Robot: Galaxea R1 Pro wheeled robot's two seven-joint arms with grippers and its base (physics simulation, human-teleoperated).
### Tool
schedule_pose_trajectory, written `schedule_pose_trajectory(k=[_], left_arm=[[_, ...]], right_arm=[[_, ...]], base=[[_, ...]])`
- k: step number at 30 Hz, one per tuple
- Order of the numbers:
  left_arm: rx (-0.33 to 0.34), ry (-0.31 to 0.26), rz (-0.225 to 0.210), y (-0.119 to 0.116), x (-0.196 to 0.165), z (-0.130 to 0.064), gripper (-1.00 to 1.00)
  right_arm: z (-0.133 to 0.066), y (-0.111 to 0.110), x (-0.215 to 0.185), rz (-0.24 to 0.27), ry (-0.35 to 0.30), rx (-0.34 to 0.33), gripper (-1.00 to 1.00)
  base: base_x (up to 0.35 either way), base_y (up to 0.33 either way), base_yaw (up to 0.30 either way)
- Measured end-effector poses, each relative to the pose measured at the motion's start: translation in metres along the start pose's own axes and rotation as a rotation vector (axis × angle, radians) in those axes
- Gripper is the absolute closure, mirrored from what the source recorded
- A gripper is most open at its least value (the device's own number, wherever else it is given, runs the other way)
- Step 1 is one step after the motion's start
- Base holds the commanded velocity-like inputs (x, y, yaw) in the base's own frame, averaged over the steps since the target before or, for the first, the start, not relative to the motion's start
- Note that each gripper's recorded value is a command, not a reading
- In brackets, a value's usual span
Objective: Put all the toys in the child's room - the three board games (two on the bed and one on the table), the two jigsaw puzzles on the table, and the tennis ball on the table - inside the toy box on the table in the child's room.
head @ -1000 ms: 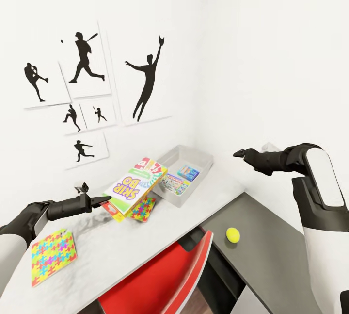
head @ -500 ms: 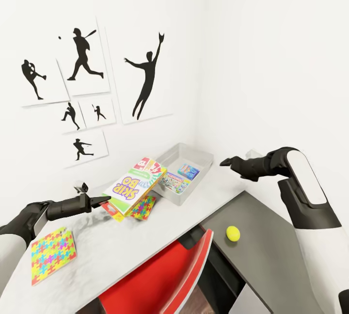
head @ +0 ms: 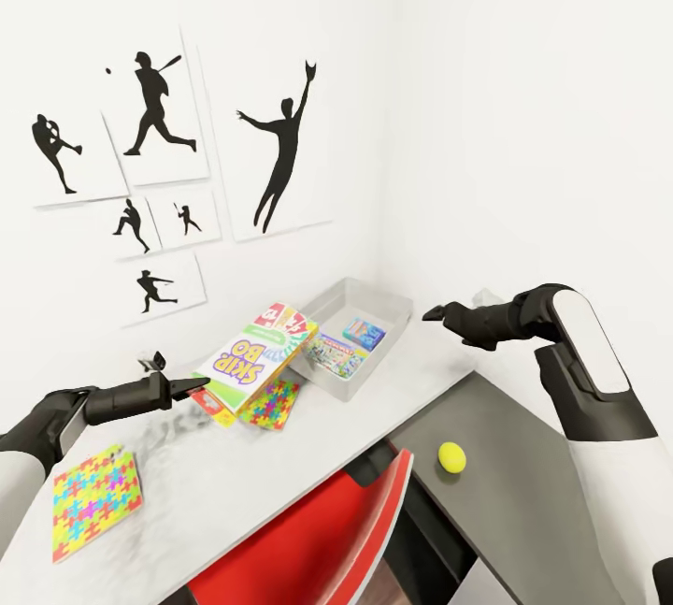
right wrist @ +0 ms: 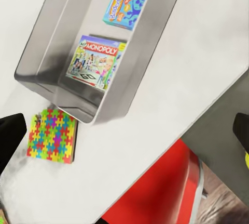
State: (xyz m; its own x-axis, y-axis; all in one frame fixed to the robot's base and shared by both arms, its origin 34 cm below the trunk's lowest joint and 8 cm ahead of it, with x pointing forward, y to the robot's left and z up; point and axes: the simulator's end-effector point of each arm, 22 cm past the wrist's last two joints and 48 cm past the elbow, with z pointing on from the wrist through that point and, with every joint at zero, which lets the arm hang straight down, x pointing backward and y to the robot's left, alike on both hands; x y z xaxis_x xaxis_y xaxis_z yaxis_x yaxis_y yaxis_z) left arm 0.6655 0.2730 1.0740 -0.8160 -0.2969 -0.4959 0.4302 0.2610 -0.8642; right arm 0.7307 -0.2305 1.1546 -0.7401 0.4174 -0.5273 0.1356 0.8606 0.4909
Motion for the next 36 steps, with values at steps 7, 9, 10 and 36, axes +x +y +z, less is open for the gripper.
schedule_pose_trajectory(k=[7, 9, 10, 36], left_arm=[[-0.002, 0.0, -0.001, 0.0002, -0.0001, -0.001, 1.0], [-0.003, 0.0, -0.001, 0.0005, -0.0002, -0.0014, 1.0], [-0.003, 0.0, -0.001, 0.0006, -0.0002, -0.0015, 1.0], [-0.003, 0.0, -0.001, 0.0008, -0.0006, -0.0013, 1.0]], right_arm=[[-0.0001, 0.0004, 0.0002, 0.0, 0.0, -0.001, -1.0], [0.0001, 0.0005, 0.0002, 0.0, 0.001, -0.001, -1.0], [0.0, 0.0002, 0.0001, 0.0, 0.001, -0.001, -1.0], [-0.0012, 0.0004, -0.0014, 0.002, -0.003, -0.005, -1.0]], base=[[0.243, -0.036, 0.0], [0.212, -0.055, 0.0], [0.19, -0.034, 0.0], [0.084, -0.019, 0.0]])
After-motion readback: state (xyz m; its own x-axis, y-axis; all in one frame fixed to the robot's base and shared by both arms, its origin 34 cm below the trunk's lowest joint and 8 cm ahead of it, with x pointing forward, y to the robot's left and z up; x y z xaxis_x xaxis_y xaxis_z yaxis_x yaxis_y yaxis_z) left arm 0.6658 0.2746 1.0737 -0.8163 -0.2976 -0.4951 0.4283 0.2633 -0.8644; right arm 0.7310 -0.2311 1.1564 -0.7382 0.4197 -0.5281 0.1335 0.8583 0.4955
